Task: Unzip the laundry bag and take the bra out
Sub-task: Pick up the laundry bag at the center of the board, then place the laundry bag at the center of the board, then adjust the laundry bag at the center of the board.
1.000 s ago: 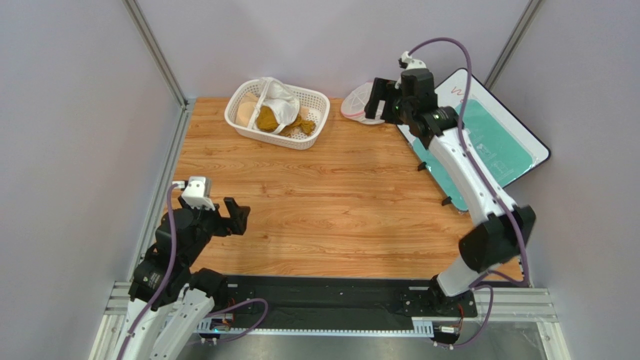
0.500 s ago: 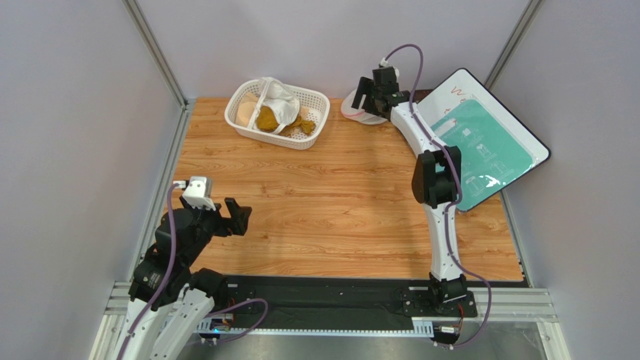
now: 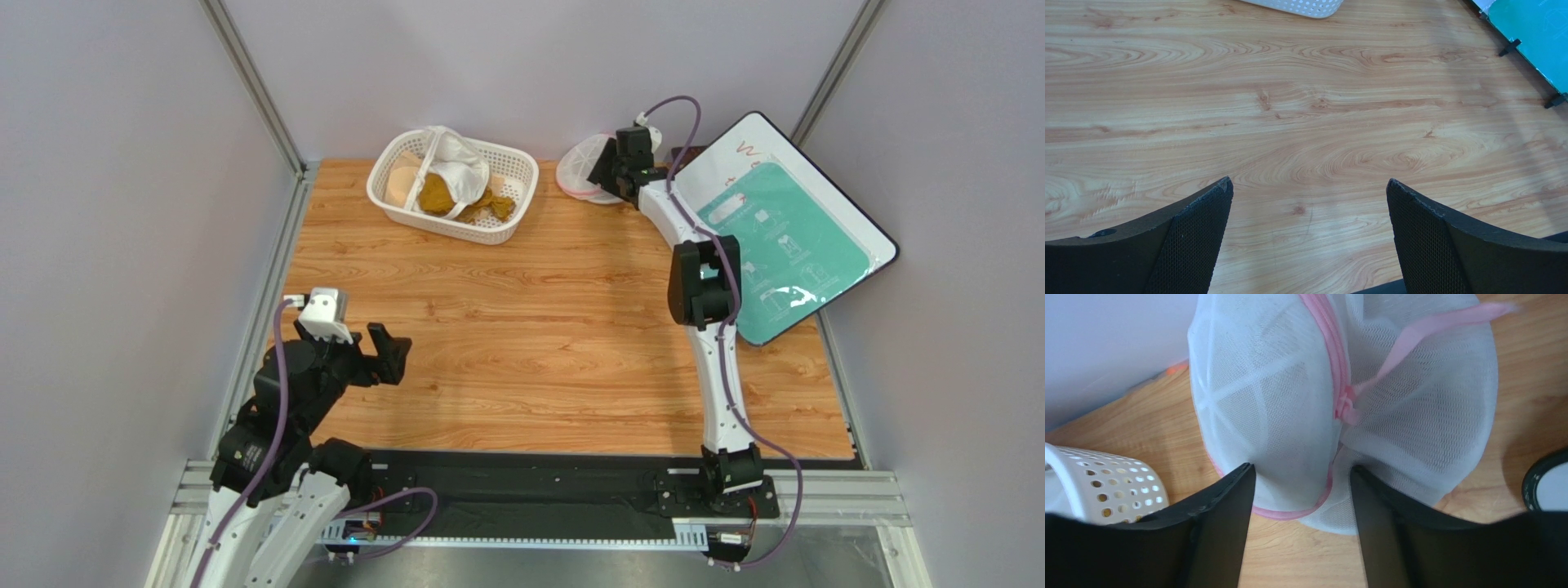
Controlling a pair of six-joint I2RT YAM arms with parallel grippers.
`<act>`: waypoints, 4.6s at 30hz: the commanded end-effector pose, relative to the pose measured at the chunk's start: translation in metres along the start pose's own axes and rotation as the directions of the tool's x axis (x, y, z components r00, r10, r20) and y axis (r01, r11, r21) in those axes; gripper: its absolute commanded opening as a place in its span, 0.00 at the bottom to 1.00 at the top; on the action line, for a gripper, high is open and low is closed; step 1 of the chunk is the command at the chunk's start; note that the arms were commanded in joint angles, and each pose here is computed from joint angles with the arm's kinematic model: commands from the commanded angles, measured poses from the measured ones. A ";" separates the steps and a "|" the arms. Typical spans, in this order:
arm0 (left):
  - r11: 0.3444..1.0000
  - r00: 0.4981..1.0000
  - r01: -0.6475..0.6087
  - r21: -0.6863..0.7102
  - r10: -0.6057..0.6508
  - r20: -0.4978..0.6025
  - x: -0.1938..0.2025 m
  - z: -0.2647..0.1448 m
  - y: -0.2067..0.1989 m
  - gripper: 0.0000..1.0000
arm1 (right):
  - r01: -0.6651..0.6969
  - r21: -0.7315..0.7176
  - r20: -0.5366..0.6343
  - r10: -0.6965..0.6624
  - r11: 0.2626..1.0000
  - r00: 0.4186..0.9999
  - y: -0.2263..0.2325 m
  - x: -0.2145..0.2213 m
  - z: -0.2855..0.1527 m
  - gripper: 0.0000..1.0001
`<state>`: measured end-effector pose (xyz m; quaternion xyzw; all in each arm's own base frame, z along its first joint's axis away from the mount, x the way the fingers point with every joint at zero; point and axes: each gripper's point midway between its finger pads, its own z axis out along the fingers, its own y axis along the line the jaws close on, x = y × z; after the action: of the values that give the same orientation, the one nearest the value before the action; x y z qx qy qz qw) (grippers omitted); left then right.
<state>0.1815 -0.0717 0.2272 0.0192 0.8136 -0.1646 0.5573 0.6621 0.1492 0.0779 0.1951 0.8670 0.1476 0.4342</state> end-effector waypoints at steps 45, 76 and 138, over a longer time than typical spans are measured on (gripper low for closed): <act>1.000 0.999 -0.005 -0.015 0.006 0.032 -0.010 -0.002 0.002 1.00 | 0.196 -0.610 0.055 -0.205 0.768 0.977 0.086 0.109 -0.416 0.00; 0.967 0.988 0.117 0.224 -0.090 -0.127 0.013 0.018 -0.053 0.91 | 0.130 -0.428 -0.129 -0.203 0.894 0.971 -0.066 0.226 -0.459 0.80; 0.644 0.965 0.046 0.764 0.168 -0.200 0.085 0.054 -0.198 1.00 | -0.072 -0.816 -0.455 -0.560 0.574 0.692 -0.039 0.347 -0.462 0.00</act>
<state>0.1645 -0.2655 0.1514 0.2396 0.7952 -0.4129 0.3738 0.1058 0.2221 0.0767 -0.1638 0.8536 0.4631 0.1732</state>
